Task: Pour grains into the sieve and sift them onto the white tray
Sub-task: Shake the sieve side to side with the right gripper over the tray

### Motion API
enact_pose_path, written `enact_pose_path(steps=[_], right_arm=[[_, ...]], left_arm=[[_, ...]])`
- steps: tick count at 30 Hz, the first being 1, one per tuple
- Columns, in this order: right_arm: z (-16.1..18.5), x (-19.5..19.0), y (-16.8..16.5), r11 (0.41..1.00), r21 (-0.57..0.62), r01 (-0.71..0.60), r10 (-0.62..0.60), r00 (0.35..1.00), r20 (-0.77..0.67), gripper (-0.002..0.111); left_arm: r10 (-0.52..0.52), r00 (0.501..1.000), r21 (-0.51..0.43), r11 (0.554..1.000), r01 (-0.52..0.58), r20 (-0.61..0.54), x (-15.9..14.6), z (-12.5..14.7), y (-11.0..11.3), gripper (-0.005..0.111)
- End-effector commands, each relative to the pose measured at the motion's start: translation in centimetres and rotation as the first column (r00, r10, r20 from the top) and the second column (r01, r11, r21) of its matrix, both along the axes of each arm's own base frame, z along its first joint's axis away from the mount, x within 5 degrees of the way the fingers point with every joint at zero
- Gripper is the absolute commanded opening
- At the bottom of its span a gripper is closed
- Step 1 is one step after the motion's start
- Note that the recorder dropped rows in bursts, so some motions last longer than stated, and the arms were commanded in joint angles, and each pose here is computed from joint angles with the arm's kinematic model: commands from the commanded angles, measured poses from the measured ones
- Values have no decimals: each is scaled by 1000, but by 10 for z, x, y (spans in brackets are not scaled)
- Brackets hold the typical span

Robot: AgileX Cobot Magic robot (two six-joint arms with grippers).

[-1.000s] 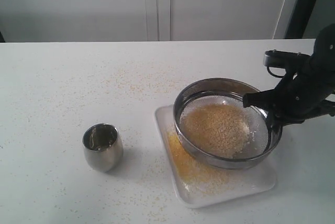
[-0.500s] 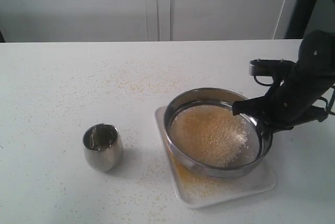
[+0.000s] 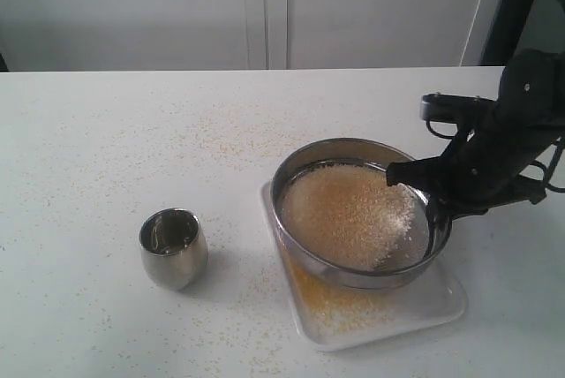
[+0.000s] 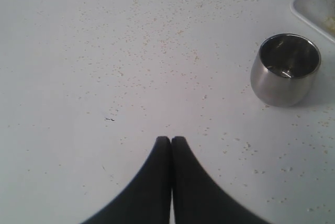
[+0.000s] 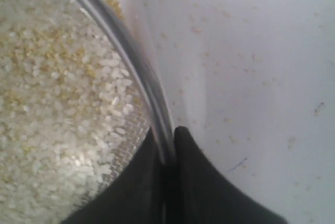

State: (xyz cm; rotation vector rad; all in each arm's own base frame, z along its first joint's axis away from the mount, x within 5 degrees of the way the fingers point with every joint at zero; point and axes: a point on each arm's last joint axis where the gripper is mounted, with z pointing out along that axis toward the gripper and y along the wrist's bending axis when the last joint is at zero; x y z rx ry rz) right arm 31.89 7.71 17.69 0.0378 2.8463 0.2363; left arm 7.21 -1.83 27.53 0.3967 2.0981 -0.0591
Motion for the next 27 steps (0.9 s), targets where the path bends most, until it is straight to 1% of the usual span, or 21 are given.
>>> enact_pose_path(steps=[1, 3, 4, 5, 6, 7, 10, 11, 12, 14, 15, 16, 17, 18, 19, 21, 22, 23, 24, 26, 27], right_arm=[[7, -1, 3, 994, -30, -101, 101, 995, 22, 0], [8, 4, -8, 995, 9, 98, -98, 995, 32, 0], [8, 2, -5, 995, 37, 96, -97, 995, 8, 0], [7, -2, 4, 998, 21, -55, 55, 998, -4, 0], [7, -4, 7, 991, -4, -134, 134, 991, -1, 0], [7, -2, 4, 993, -19, -121, 121, 993, 12, 0], [9, 6, -6, 994, 34, 104, -105, 994, 42, 0], [10, 5, -5, 988, 67, 143, -144, 989, 19, 0], [10, 2, 1, 994, 69, 87, -88, 996, 5, 0], [10, -2, 9, 989, 3, -148, 148, 989, 10, 0], [10, -1, 8, 987, -20, -162, 163, 986, 23, 0], [11, 2, 3, 994, -33, -108, 109, 993, 42, 0], [11, 6, -3, 999, -12, 35, -34, 998, 49, 0], [11, 7, -6, 992, 19, 128, -129, 991, 42, 0], [11, 7, -5, 985, 43, 167, -169, 985, 26, 0], [10, 0, 5, 1000, 4, -26, 26, 1000, 6, 0], [10, -2, 8, 989, -35, -141, 142, 990, 9, 0], [10, -1, 7, 984, -65, -167, 168, 986, 19, 0], [10, 2, 2, 994, -67, -89, 91, 995, 31, 0], [10, 7, -6, 987, 5, 162, -162, 986, 37, 0], [10, 6, -5, 985, 21, 174, -174, 984, 24, 0]], left_arm=[[-11, 1000, -7, 1000, 11, -4, -2, -1, -1, 0], [-11, 1000, -7, 1000, 11, -4, -2, -1, -1, 0], [-11, 1000, -7, 1000, 11, -4, -2, -1, -1, 0], [-11, 1000, -7, 1000, 11, -4, -2, -1, -1, 0], [-11, 1000, -7, 1000, 11, -4, -2, -1, -1, 0], [-11, 1000, -7, 1000, 11, -4, -2, -1, -1, 0], [-11, 1000, -7, 1000, 11, -4, -2, -1, -1, 0], [-11, 1000, -7, 1000, 11, -4, -2, -1, -1, 0], [-11, 1000, -7, 1000, 11, -4, -2, -1, -1, 0], [-11, 1000, -7, 1000, 11, -4, -2, -1, -1, 0], [-11, 1000, -7, 1000, 11, -4, -2, -1, -1, 0], [-11, 1000, -7, 1000, 11, -4, -2, -1, -1, 0], [-11, 1000, -7, 1000, 11, -4, -2, -1, -1, 0], [-11, 1000, -7, 1000, 11, -4, -2, -1, -1, 0], [-11, 1000, -7, 1000, 11, -4, -2, -1, -1, 0], [-11, 1000, -7, 1000, 11, -4, -2, -1, -1, 0], [-11, 1000, -7, 1000, 11, -4, -2, -1, -1, 0], [-11, 1000, -7, 1000, 11, -4, -2, -1, -1, 0], [-11, 1000, -7, 1000, 11, -4, -2, -1, -1, 0], [-11, 1000, -7, 1000, 11, -4, -2, -1, -1, 0], [-11, 1000, -7, 1000, 11, -4, -2, -1, -1, 0]])
